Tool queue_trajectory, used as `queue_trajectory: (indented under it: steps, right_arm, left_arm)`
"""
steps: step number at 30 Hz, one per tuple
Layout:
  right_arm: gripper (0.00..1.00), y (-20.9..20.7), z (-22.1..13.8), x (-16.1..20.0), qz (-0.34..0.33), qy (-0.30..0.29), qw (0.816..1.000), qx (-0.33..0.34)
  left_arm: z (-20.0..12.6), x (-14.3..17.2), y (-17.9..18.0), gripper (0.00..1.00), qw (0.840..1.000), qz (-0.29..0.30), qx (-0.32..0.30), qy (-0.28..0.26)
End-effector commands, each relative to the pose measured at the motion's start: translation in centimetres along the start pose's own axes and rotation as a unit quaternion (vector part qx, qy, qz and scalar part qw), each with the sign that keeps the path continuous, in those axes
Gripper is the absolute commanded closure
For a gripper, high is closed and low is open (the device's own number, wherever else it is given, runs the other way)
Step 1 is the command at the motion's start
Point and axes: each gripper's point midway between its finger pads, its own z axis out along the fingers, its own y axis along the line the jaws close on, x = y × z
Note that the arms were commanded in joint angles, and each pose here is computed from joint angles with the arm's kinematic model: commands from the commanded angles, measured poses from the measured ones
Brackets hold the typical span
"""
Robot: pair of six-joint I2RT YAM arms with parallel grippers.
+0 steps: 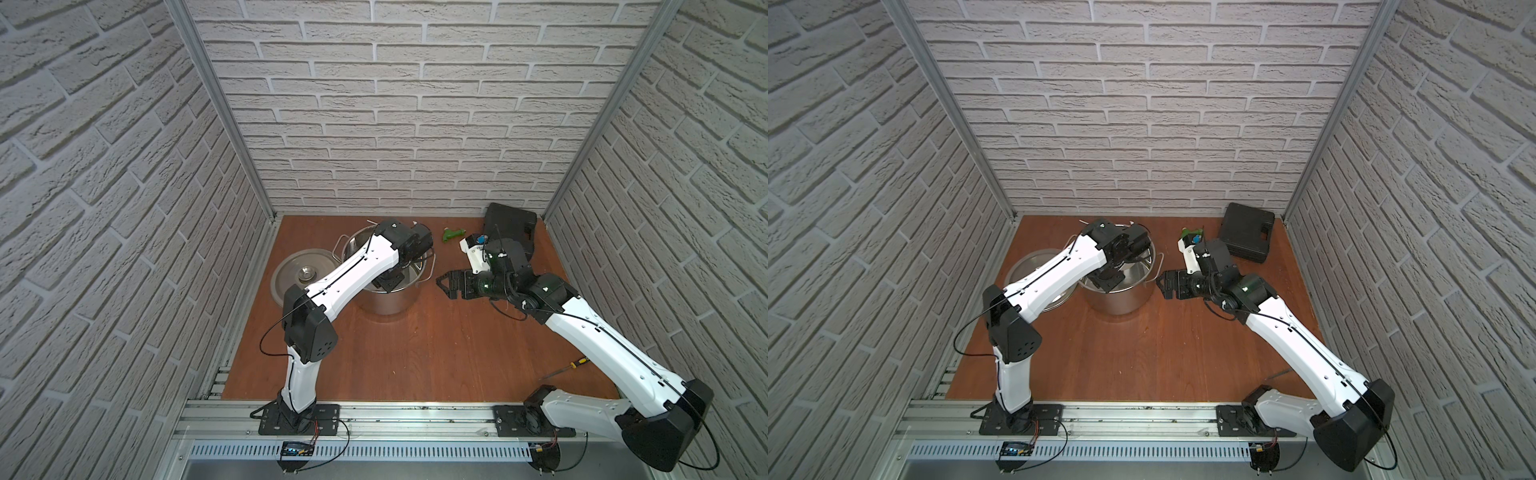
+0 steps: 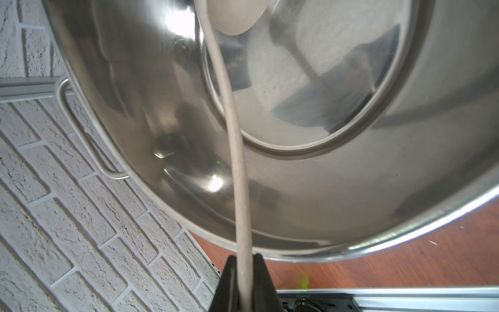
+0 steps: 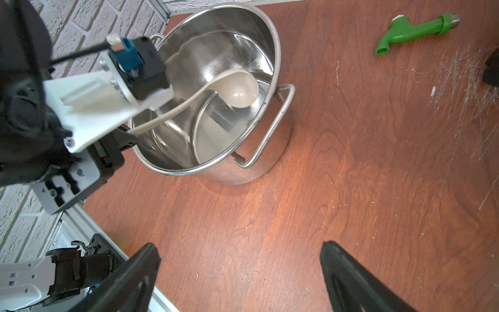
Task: Stir the soup with a spoon
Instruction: Stir the soup in the pan with a stick.
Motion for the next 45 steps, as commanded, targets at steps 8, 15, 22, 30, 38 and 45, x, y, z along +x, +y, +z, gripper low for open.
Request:
queue_trajectory:
  steps: [8, 15, 22, 30, 38, 45]
  right_arm:
    - [0.04, 0.8, -0.8, -0.6, -0.002, -0.023, 1.000, -0.013]
    - [0.04, 1.1, -0.5, -1.0, -0.001, -0.026, 0.999, -0.020]
    - [0.04, 1.0, -0.8, -0.9, 0.003, -0.029, 0.999, -0.019]
    - [0.04, 0.8, -1.3, -0.9, 0.003, -0.035, 0.999, -0.010]
    - [0.04, 0.7, -1.5, -0.9, 0.000, -0.034, 0.999, -0.007]
    - [0.04, 0.9, -1.2, -0.9, 0.003, -0.033, 0.999, -0.013]
  left_arm:
    - [-0.8, 6.4, 0.1, 1.00, 0.999, -0.002, -0.002, 0.049]
    - [0.3, 9.3, 3.3, 1.00, 0.996, -0.030, -0.018, 0.077]
    - [1.7, 8.2, 6.3, 1.00, 0.995, -0.056, -0.022, 0.077]
    - [1.3, 3.1, 4.3, 1.00, 0.999, -0.043, 0.005, 0.033]
    - [0.1, 0.8, -0.6, 1.00, 1.000, -0.003, 0.028, 0.009]
    - [0.0, 4.2, -1.3, 1.00, 0.999, 0.005, 0.020, 0.032]
